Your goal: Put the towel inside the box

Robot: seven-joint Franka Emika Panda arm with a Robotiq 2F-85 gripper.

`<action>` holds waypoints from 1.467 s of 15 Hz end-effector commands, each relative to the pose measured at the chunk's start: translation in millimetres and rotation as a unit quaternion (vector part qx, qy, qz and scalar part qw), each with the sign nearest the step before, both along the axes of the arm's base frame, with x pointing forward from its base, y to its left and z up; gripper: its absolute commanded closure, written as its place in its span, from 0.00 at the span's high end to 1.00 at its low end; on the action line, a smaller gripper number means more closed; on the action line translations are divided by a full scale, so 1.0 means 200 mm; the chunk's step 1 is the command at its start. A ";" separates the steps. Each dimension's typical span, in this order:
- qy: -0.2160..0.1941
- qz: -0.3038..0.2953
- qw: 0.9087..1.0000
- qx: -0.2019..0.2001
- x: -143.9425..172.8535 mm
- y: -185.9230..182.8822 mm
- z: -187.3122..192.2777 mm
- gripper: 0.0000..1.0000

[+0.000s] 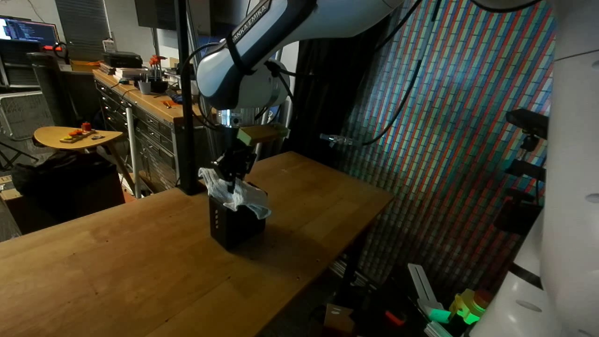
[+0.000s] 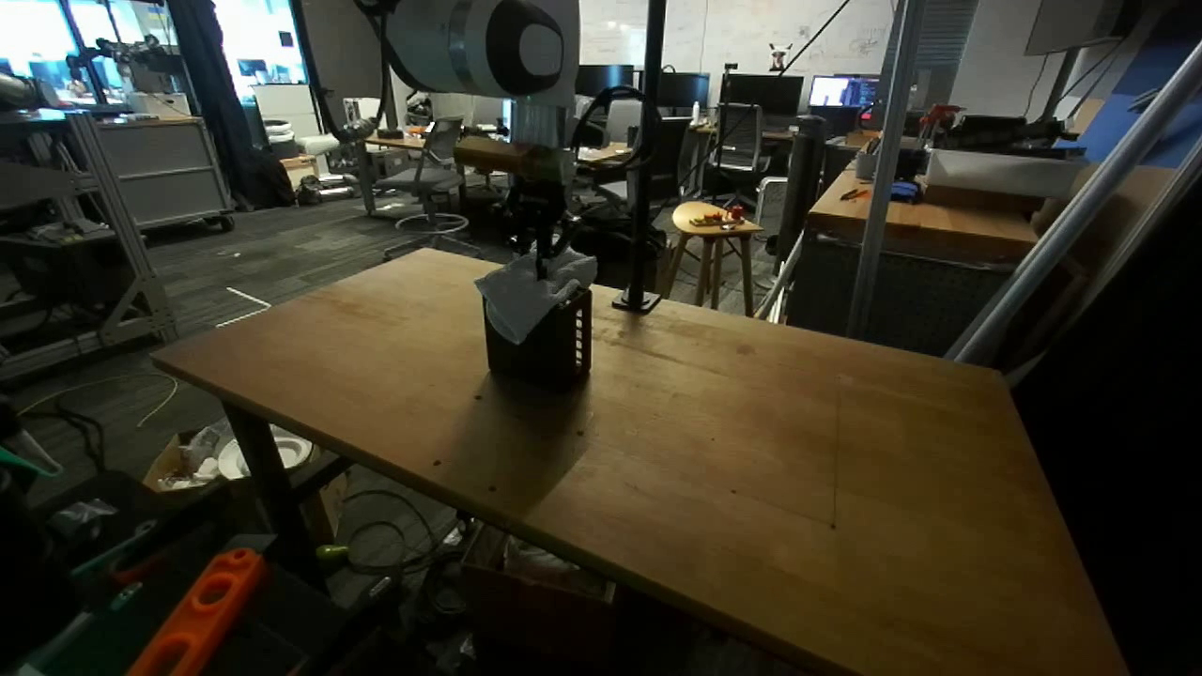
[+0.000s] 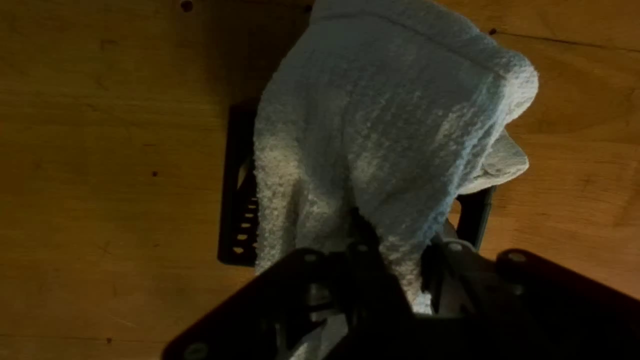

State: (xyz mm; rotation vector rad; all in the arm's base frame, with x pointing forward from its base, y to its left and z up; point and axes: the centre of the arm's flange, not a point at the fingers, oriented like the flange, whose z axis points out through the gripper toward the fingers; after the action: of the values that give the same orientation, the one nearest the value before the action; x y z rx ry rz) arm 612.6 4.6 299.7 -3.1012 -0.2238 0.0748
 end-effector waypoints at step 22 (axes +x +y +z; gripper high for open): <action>0.040 0.058 0.990 0.123 -0.07 0.00 -0.50 0.10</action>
State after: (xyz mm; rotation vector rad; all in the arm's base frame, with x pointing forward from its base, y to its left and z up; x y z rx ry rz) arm 604.7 4.2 227.1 -2.8722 -0.3591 0.1450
